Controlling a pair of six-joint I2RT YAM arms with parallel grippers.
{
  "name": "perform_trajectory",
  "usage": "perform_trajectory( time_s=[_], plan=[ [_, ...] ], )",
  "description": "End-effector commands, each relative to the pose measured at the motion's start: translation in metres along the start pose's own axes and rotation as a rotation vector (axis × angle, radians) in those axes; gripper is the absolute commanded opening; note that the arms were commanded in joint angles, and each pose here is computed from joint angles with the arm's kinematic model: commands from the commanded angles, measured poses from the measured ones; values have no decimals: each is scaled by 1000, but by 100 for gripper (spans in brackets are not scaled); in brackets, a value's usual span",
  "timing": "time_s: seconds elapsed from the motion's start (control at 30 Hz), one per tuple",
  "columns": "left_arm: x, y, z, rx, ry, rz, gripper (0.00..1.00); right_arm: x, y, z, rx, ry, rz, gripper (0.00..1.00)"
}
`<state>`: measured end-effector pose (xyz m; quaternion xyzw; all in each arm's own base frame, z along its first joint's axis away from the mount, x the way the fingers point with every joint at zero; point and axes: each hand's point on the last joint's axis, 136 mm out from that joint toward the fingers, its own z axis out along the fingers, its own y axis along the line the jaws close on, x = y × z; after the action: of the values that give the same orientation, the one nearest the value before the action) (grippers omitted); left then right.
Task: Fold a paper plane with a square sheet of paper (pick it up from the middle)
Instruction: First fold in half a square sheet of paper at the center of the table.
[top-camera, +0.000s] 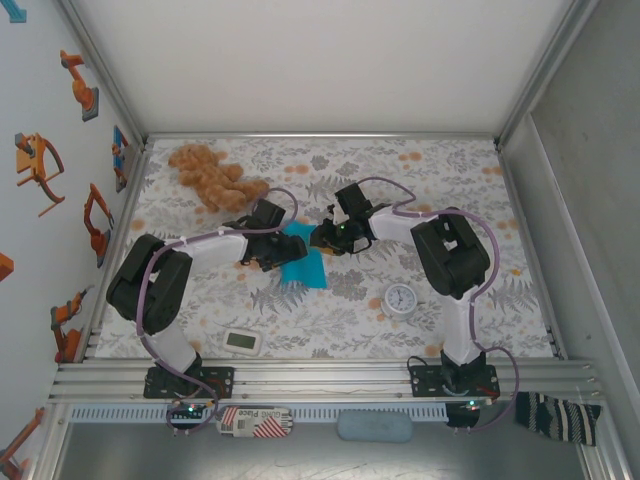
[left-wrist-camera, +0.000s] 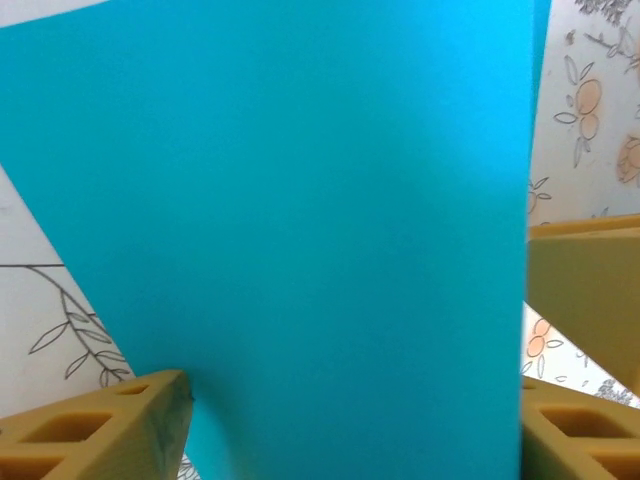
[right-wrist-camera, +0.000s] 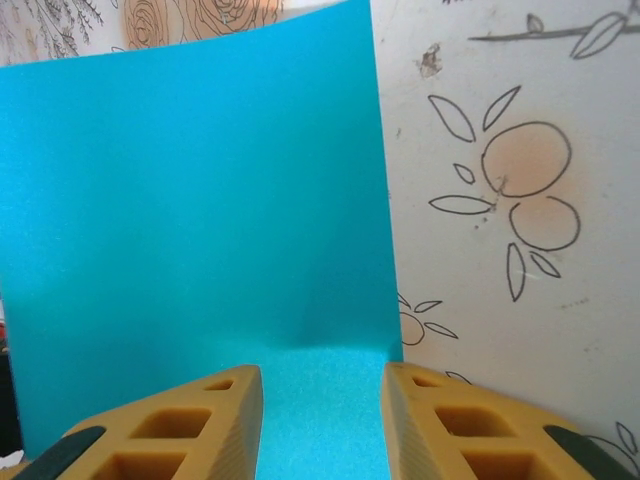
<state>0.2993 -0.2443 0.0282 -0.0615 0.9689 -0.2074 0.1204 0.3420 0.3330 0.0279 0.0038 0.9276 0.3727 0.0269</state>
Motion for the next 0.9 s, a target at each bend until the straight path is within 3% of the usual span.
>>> perform_trajectory(
  time_s=[0.0, 0.27, 0.53, 0.73, 0.87],
  plan=[
    [2, 5, -4, -46, 3, 11, 64, -4, -11, -11, 38, -35, 23, 36],
    [-17, -15, -30, 25, -85, 81, 41, -34, 1, -61, -45, -203, 16, 38],
    [-41, -61, -87, 258, -216, 183, 35, -47, 23, -96, -208, -266, -27, 46],
    [-59, -90, -140, 499, -272, 197, 34, -53, 60, -122, -370, -272, -98, 60],
    [-70, -98, -165, 595, -286, 171, 34, -60, 91, -148, -481, -294, -162, 76]
  ],
)
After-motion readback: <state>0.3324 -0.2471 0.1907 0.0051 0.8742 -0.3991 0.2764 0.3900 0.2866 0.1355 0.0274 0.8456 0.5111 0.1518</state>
